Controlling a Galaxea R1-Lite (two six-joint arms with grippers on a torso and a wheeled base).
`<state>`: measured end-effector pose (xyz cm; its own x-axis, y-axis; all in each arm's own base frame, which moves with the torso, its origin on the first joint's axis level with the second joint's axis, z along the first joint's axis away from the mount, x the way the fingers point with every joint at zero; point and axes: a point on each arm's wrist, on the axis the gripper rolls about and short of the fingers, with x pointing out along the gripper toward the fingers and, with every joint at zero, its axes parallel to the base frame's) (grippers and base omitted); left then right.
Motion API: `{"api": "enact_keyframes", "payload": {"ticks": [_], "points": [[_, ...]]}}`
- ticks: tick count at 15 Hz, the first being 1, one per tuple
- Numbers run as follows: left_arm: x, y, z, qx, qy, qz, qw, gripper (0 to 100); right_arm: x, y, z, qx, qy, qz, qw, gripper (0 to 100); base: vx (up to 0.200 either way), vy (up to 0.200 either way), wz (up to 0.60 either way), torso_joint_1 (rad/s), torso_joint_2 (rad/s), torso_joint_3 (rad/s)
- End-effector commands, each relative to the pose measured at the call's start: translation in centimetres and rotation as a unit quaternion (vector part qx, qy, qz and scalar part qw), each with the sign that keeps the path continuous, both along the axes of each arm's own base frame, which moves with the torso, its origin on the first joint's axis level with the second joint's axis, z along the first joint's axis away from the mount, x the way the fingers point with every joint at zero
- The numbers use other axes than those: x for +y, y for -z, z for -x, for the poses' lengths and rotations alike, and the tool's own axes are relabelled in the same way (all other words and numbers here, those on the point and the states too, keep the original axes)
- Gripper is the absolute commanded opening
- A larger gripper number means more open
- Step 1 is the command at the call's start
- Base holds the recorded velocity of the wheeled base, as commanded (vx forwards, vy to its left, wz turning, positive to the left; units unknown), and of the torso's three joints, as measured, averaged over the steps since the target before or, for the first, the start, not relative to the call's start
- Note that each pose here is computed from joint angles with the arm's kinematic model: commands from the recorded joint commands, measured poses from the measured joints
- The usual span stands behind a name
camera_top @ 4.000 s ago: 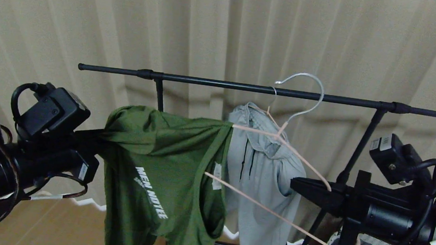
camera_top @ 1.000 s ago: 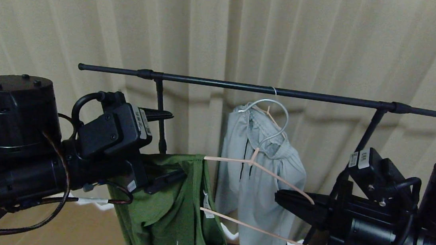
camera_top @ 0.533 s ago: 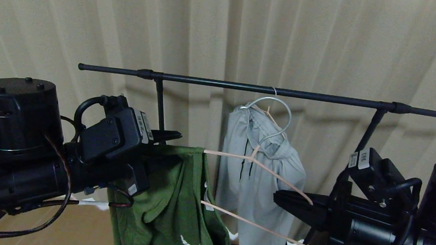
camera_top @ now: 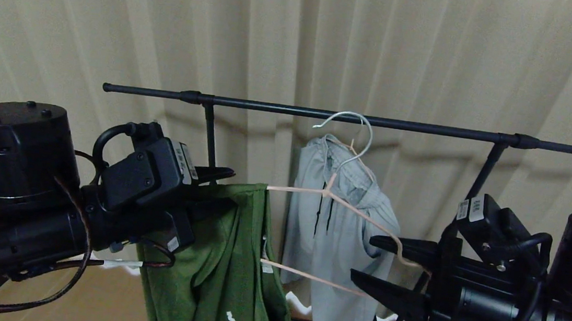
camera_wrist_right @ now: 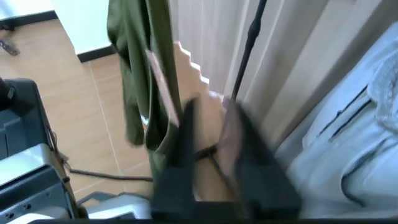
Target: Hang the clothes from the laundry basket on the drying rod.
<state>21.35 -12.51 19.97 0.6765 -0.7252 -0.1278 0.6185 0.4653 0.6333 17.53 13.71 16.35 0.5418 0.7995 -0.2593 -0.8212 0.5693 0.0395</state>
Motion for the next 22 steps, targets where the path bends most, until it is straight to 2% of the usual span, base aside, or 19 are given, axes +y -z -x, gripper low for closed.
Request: {"api": "enact_keyframes", "payload": {"ticks": [1,4,7,9,12,15,18,20,22], "points": [[0.4,0.5,-0.3,0.001,-0.010,0.000,1.0000,0,0.0,-0.3,0.1,-0.006,0.001,-0.004,1.0000,100,0.000,0.000,0.00,0.000,0.00,0.000],[1.2,0.8,-0.6,0.000,-0.038,0.000,0.9993,0,-0.4,-1.1,0.6,-0.021,0.001,-0.015,0.9997,100,0.000,0.000,0.00,0.000,0.00,0.000],[2.0,1.0,-1.1,-0.002,-0.097,-0.005,0.9953,0,-0.9,-2.2,1.1,-0.042,0.003,-0.030,0.9987,100,0.000,0.000,0.00,0.000,0.00,0.000],[2.1,0.8,-1.1,-0.019,-0.099,0.001,0.9949,0,-1.3,-2.9,1.3,-0.054,0.007,-0.038,0.9978,100,0.000,0.000,0.00,0.000,0.00,0.000],[2.2,0.9,-1.5,-0.040,-0.137,0.005,0.9897,0,-2.4,-3.5,1.3,-0.067,0.030,-0.046,0.9962,100,0.000,0.000,0.00,0.000,0.00,0.000],[2.7,1.4,-2.2,-0.035,-0.195,-0.005,0.9801,0,-2.7,-4.1,1.7,-0.078,0.031,-0.053,0.9951,100,0.000,0.000,0.00,0.000,0.00,0.000],[2.5,1.2,-2.3,-0.047,-0.193,0.003,0.9800,0,-2.8,-3.5,1.9,-0.070,0.030,-0.048,0.9960,100,0.000,0.000,0.00,0.000,0.00,0.000],[2.4,1.1,-2.4,-0.069,-0.186,0.021,0.9798,0,-2.6,-2.6,1.6,-0.053,0.030,-0.036,0.9975,100,0.000,0.000,0.00,0.000,0.00,0.000],[2.3,1.4,-2.1,-0.085,-0.139,0.034,0.9860,0,-2.2,-1.3,1.0,-0.029,0.031,-0.020,0.9989,100,0.000,0.000,0.00,0.000,0.00,0.000]]}}
